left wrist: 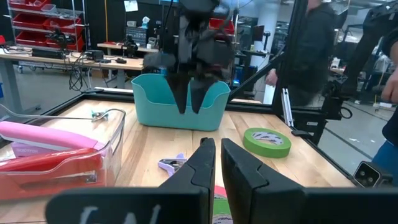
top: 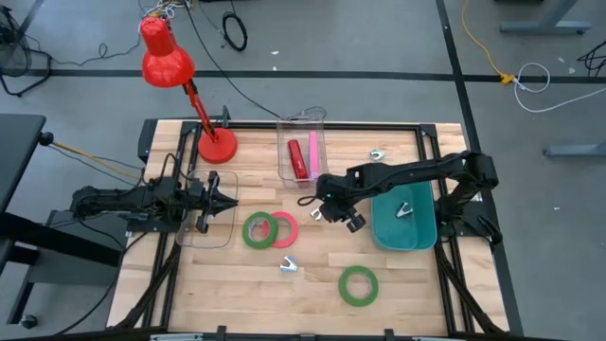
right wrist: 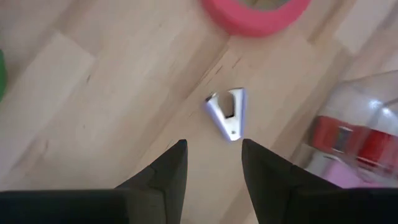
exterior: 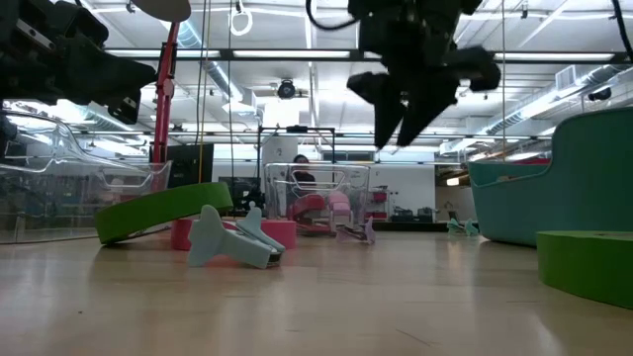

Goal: Pick and place Stapler, Stapler remover, tape
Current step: Put the purple staple remover into the blue bin

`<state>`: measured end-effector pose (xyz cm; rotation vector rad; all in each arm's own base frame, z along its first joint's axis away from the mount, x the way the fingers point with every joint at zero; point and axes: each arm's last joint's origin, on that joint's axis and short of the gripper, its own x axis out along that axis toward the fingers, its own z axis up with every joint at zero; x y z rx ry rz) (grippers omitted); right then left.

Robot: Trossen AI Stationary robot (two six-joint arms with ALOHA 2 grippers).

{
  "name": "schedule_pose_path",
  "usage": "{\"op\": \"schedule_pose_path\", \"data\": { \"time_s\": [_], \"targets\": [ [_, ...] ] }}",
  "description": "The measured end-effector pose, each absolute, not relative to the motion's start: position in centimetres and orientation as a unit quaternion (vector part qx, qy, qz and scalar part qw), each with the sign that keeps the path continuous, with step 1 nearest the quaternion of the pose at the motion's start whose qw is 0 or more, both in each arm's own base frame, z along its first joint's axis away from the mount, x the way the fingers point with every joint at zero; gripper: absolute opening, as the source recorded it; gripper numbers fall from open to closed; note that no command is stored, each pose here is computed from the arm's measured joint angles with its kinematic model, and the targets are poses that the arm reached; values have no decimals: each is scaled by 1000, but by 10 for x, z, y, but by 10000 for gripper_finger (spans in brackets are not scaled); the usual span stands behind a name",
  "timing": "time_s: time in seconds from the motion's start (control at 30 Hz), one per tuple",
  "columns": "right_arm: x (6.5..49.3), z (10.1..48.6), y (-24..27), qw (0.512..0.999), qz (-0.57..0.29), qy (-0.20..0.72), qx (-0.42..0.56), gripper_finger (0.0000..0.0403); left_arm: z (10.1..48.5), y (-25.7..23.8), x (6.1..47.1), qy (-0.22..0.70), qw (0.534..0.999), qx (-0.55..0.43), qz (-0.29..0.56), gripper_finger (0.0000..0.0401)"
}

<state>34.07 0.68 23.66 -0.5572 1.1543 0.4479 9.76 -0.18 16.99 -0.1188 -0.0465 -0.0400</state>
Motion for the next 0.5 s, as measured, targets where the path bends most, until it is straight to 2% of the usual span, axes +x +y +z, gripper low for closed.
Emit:
{"op": "schedule_pose_path", "data": {
  "time_s": [0.5],
  "targets": [
    [364, 191, 7, 767, 230, 523, -292, 155, 170, -2, 98, -23, 998, -59, -20, 30]
  ]
}}
